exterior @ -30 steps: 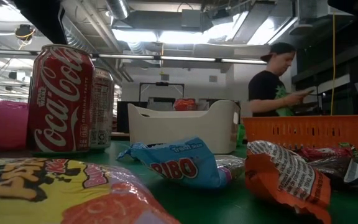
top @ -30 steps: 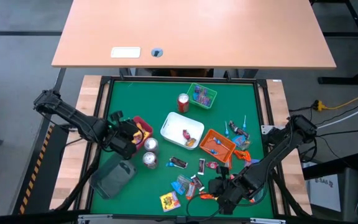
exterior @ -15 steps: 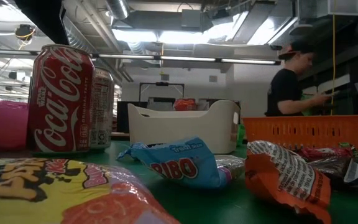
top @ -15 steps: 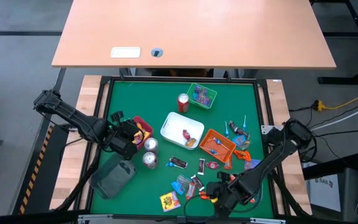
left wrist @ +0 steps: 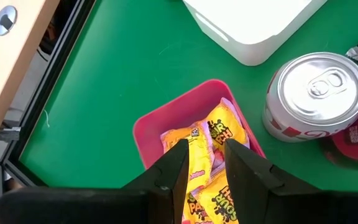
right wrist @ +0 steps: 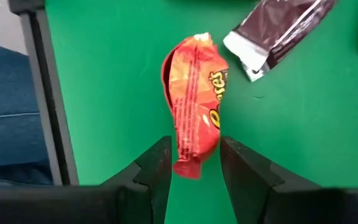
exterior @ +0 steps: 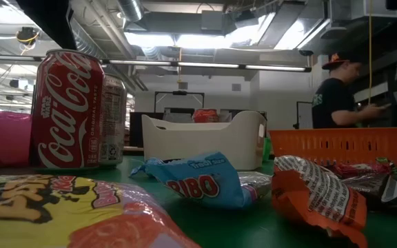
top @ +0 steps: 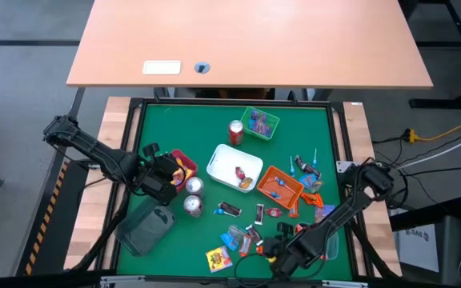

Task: Sort candy
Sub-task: Put the orange chocolate into the blue bin

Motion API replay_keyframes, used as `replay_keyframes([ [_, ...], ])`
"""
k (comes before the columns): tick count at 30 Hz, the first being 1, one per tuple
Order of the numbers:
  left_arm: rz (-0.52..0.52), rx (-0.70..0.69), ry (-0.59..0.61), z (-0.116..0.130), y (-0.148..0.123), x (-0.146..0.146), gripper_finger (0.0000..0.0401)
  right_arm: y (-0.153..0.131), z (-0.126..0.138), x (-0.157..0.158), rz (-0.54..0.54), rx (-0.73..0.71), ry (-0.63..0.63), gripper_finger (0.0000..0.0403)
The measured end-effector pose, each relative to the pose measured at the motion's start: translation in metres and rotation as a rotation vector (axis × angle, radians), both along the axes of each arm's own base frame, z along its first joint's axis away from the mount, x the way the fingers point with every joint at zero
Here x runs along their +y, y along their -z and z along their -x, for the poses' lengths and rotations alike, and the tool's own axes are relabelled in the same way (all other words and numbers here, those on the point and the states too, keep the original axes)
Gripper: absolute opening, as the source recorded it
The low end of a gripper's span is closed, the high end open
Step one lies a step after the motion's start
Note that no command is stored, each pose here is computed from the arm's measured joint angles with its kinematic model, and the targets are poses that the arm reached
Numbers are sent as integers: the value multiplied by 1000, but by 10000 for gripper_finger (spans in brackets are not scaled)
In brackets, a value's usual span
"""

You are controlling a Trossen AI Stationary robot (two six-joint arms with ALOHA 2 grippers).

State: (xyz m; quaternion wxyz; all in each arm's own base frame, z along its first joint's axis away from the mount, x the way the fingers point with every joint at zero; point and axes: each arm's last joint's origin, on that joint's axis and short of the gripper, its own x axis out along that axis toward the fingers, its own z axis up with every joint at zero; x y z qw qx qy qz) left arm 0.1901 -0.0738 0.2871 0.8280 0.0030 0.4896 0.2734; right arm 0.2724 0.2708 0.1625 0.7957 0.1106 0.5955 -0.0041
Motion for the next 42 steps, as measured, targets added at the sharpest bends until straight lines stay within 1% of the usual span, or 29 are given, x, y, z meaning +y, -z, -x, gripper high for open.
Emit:
replay_keyframes([
  [3,6,-13,0,-1,0,-1,92,5,0,1,2,19,-4,131],
  [5,10,-22,1,-2,-1,-1,92,6,0,1,1,25,-6,115],
  [7,11,-24,1,-2,-1,-1,92,6,0,1,-5,30,-8,87],
  [10,15,-34,1,-3,-1,-2,92,6,0,1,-9,36,-11,31],
  [12,17,-39,2,-4,-1,-2,92,6,0,1,-16,42,-13,11],
  [16,19,-45,2,-4,-1,-2,92,1,-1,0,-11,76,-6,17],
  [20,22,-52,2,-5,-1,-2,92,-16,2,-6,67,186,-25,6],
  [24,30,-73,2,-6,-2,-3,92,-42,5,-8,140,257,-44,8],
  [28,28,-100,-1,-8,-2,-4,92,-71,4,-7,162,276,-84,5],
  [31,35,-113,-1,-10,-3,-4,92,-86,9,-7,188,299,-114,6],
  [37,47,-138,-2,-12,-4,-5,92,-92,30,-13,317,457,-165,4],
  [40,51,-147,-2,-13,-4,-6,92,-92,39,-7,310,421,-238,3],
  [42,52,-148,-2,-13,-4,-6,92,-92,49,-3,329,422,-272,3],
])
